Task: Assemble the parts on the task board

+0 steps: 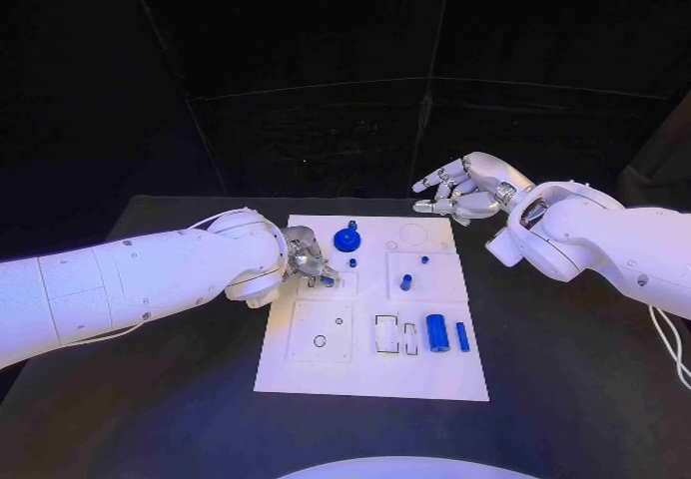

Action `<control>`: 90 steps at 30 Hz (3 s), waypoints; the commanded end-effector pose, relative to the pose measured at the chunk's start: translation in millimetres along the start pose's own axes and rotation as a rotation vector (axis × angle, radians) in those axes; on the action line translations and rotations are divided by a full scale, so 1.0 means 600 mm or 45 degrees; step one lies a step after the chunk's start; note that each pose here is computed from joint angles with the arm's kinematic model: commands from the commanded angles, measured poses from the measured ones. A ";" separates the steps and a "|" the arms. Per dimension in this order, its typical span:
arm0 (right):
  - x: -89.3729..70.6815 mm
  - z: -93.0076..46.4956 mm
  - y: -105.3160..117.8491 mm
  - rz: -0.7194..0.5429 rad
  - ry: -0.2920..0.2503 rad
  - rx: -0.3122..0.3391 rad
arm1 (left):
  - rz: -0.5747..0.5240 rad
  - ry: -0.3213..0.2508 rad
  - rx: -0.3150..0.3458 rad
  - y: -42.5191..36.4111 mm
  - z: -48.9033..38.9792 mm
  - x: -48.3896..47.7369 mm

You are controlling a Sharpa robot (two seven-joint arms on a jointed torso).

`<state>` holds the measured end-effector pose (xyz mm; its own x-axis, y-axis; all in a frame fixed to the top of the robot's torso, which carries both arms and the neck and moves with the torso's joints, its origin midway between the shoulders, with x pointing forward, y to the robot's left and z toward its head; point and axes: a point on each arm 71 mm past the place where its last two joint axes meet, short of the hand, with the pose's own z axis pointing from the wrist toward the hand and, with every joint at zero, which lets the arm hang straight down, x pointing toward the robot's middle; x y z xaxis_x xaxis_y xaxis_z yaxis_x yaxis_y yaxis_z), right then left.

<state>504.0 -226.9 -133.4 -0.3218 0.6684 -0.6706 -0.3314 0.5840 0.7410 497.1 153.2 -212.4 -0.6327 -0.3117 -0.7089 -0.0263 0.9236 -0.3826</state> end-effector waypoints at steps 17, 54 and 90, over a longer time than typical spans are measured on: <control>0.001 0.002 0.003 -0.013 0.013 -0.013 | 0.068 -0.022 -0.030 0.004 0.007 0.004; 0.005 0.006 0.005 -0.015 0.024 -0.018 | 0.116 0.055 -0.042 0.001 0.010 0.015; 0.008 0.008 0.008 -0.013 0.029 -0.023 | 0.113 0.051 -0.045 -0.006 0.020 0.012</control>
<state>505.3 -220.0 -134.4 -0.3346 0.6547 -0.6778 -0.3426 0.5856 0.7347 503.4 146.1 -221.3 -0.6552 -0.2258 -0.7210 0.0032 0.9534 -0.3016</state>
